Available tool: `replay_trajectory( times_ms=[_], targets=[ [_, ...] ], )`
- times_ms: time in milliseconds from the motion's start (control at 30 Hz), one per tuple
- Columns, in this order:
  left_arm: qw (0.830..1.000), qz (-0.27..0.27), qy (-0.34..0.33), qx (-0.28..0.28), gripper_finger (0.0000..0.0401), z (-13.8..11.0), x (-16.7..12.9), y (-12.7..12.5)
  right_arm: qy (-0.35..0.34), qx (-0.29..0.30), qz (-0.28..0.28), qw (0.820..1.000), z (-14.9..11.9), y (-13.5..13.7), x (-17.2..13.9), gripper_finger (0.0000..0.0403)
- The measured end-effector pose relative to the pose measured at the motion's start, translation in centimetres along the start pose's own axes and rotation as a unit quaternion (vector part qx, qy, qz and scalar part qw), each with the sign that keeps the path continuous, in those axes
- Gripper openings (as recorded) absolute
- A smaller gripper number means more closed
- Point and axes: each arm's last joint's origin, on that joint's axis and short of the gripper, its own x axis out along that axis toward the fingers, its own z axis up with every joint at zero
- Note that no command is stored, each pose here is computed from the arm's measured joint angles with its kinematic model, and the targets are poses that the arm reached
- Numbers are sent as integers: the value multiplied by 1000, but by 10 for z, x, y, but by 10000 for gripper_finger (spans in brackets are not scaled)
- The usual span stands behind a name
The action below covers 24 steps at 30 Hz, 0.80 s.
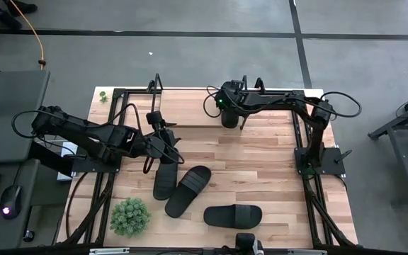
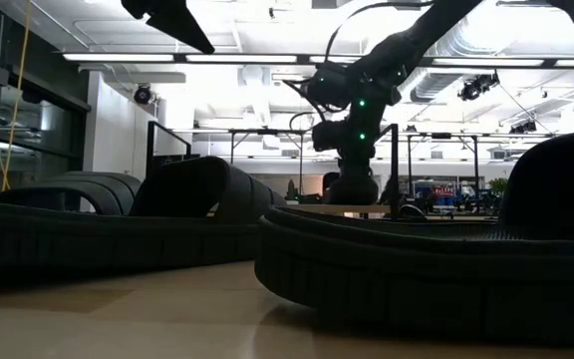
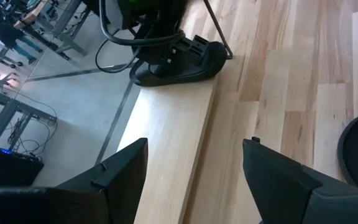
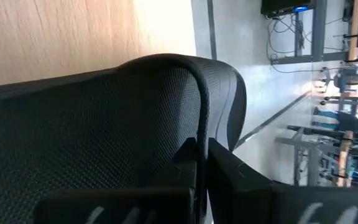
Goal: Pick and place slides into the shelf
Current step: Put the top right black slipper on the shelf
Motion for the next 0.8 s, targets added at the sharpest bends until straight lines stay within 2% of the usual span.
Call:
replay_trajectory(
  times_ms=[800],
  targets=[
    [1000,-6,0,-5,246,0,0,0,42,-38,-25,998,-6,2,-5,0]
  ],
)
